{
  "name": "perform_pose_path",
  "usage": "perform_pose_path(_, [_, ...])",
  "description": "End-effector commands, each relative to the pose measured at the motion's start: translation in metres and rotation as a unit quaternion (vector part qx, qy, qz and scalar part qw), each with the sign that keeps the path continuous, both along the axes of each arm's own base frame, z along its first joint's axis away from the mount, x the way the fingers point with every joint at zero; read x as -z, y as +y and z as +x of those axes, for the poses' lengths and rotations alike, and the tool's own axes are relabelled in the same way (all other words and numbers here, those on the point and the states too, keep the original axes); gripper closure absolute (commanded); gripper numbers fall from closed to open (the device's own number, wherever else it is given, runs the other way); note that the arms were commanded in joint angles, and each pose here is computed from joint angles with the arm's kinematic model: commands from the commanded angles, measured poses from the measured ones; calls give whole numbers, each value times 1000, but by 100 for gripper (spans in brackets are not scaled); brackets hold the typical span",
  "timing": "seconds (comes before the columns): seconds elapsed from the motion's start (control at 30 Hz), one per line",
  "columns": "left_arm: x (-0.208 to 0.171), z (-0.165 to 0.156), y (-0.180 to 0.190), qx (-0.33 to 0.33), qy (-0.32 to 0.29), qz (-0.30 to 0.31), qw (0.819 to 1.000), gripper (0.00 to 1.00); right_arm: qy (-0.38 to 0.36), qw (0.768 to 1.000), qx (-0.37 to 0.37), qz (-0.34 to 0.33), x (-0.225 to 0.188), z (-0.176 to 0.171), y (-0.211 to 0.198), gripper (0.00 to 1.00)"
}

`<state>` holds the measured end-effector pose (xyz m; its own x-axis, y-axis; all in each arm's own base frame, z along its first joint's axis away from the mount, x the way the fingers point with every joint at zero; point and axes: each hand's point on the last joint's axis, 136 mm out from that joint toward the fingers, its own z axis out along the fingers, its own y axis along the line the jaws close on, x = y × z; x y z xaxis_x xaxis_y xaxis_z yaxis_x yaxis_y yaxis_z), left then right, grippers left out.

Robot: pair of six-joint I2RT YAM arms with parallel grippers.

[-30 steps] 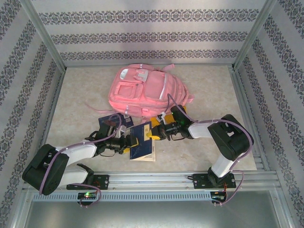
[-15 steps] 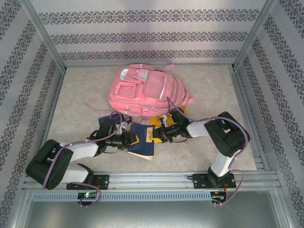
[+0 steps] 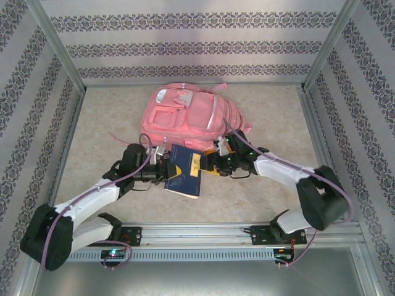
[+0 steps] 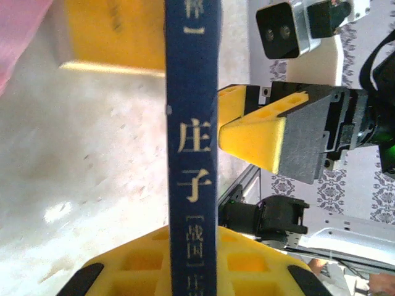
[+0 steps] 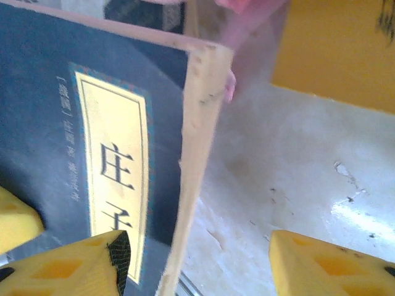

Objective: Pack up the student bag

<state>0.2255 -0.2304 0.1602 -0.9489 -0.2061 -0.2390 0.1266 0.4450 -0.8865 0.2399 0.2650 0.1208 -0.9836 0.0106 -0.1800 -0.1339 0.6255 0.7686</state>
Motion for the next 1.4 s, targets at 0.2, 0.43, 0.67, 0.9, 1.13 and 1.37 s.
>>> perform_pose_path(0.2, [-86,69,3,-99,-110,-21,989,100,-127,990,59,23,-94,32,-17,37])
perform_pose_path(0.43, [-181,148,19,-275,-172,-181,929,100,-182,963,159,118,-172,71,-23,36])
perform_pose_path(0.67, [-240,176,35,-353,-208,-279,869,100,-158,893,326,269,-217,111,-37,22])
perform_pose_path(0.9, [-259,186,30,-361,-204,-321,851,100,-147,855,352,351,-243,133,-20,20])
perform_pose_path(1.13, [-263,184,21,-352,-201,-328,854,100,-162,855,327,368,-264,146,1,19])
perform_pose_path(1.37, [-256,182,18,-353,-188,-325,857,100,-163,854,321,376,-267,146,12,22])
